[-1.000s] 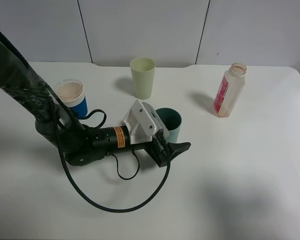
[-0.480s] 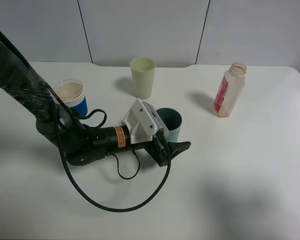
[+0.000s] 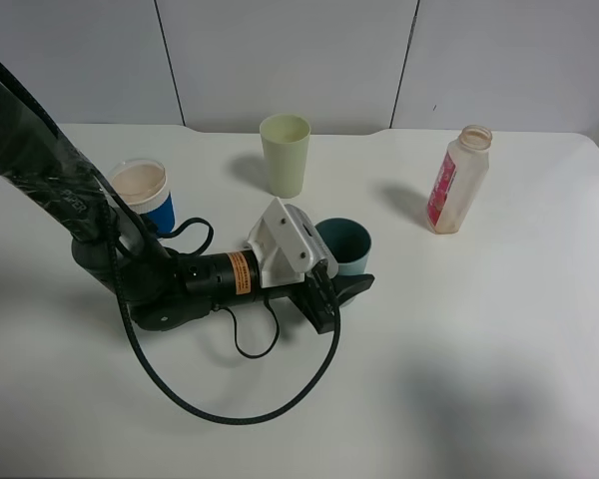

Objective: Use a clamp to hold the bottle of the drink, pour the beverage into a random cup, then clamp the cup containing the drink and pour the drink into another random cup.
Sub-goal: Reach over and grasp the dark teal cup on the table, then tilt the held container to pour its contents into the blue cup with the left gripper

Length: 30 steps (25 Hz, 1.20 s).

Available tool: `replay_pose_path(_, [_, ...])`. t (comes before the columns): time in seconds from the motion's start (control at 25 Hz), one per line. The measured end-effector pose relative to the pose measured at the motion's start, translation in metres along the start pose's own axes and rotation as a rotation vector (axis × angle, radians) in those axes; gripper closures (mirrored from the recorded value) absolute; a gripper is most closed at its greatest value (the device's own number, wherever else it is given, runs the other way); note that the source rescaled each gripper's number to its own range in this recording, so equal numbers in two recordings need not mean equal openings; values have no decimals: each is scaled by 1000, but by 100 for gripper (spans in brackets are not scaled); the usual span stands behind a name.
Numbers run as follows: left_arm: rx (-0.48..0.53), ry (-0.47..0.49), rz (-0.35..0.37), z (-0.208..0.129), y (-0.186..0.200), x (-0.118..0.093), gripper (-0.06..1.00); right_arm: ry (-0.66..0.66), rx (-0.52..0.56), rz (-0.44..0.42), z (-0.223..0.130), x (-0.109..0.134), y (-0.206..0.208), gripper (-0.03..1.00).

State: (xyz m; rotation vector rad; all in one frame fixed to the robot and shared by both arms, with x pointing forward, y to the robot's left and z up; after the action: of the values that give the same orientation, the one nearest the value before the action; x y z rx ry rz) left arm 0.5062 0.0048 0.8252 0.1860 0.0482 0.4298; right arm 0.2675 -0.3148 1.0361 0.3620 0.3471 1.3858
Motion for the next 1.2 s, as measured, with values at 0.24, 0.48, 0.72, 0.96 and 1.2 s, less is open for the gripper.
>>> replay_pose_path(0.24, [1, -8, -10, 0, 0, -1, 94, 0, 0, 0, 0, 0, 0, -1])
replay_pose_path(0.48, [-1, 1, -8, 4, 0, -1, 94, 0, 0, 0, 0, 0, 0, -1])
replay_pose_path(0.72, [-61, -9, 27, 30, 2, 4, 94, 0, 0, 0, 0, 0, 0, -1])
replay_pose_path(0.96, [-96, 1, 80, 48, 13, 8, 94, 0, 0, 0, 0, 0, 0, -1])
replay_pose_path(1.2, [-100, 16, 159, 59, 40, 19, 94, 0, 0, 0, 0, 0, 0, -1])
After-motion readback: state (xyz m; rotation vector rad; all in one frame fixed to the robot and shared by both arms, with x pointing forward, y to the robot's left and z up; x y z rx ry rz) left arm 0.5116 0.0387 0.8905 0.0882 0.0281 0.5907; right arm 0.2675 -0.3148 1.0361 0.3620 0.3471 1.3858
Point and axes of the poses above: a point on each arm's last joint axis where the gripper is mounted, y pointing back along that axis away from the gripper, x along the wrist's bending axis when the last joint is at zero, z = x × y, the point moved 4 cm from there along -y, pointing out along that axis toward the gripper, and after that the axes turned 1 degree about -y, right-handed, at the moved point
